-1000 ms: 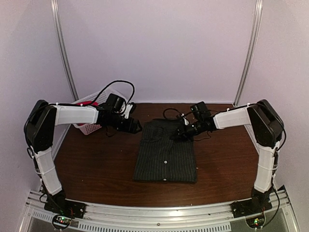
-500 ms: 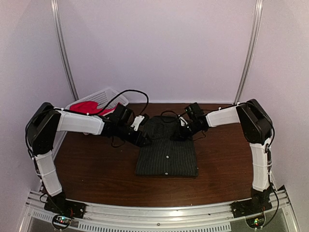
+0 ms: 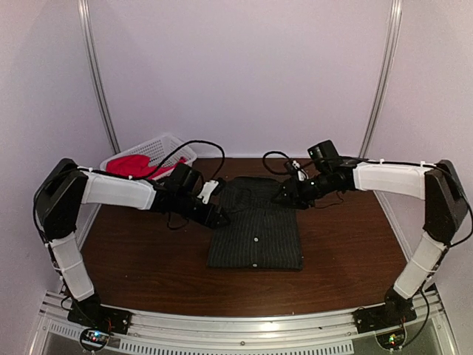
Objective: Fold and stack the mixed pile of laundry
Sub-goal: Smooth out the 2/3-rectangle-folded T-shirt at the center of the board.
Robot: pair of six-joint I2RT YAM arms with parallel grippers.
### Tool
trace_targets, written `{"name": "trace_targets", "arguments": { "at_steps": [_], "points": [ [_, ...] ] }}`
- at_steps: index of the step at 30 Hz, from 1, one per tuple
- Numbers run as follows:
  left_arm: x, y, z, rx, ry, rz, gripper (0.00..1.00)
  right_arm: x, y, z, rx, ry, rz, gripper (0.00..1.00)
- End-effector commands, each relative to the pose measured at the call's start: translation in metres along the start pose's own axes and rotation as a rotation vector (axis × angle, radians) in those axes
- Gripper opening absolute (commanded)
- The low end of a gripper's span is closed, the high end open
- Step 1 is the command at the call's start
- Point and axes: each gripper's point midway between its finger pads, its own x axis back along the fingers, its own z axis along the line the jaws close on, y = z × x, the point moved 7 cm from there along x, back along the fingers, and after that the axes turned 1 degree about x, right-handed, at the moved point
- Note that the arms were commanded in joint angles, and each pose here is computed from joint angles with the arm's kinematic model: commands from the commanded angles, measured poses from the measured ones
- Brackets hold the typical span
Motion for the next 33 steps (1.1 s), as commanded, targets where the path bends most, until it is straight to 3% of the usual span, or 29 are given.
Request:
{"name": "trace_targets", "arguments": {
  "at_steps": [1,7,15,23,33],
  "points": [
    [0.021,0.006,-0.025,-0.082,-0.040,-0.027,0.64,0.023,-0.063,-0.008,-0.151,0.041,0.075,0.49],
    [0.002,0.014,-0.064,-0.173,-0.103,-0.007,0.66,0.033,-0.112,-0.028,-0.306,0.092,0.047,0.54],
    [-0.046,0.028,-0.110,-0.245,-0.156,0.041,0.62,0.026,-0.113,-0.056,-0.395,0.109,-0.018,0.54],
    [-0.088,0.017,-0.102,-0.179,-0.174,0.101,0.61,0.006,-0.107,-0.070,-0.363,0.071,0.030,0.55],
    [-0.111,-0.010,-0.088,-0.127,-0.175,0.163,0.60,0.013,-0.103,-0.076,-0.333,-0.055,0.008,0.58]
  ]
}}
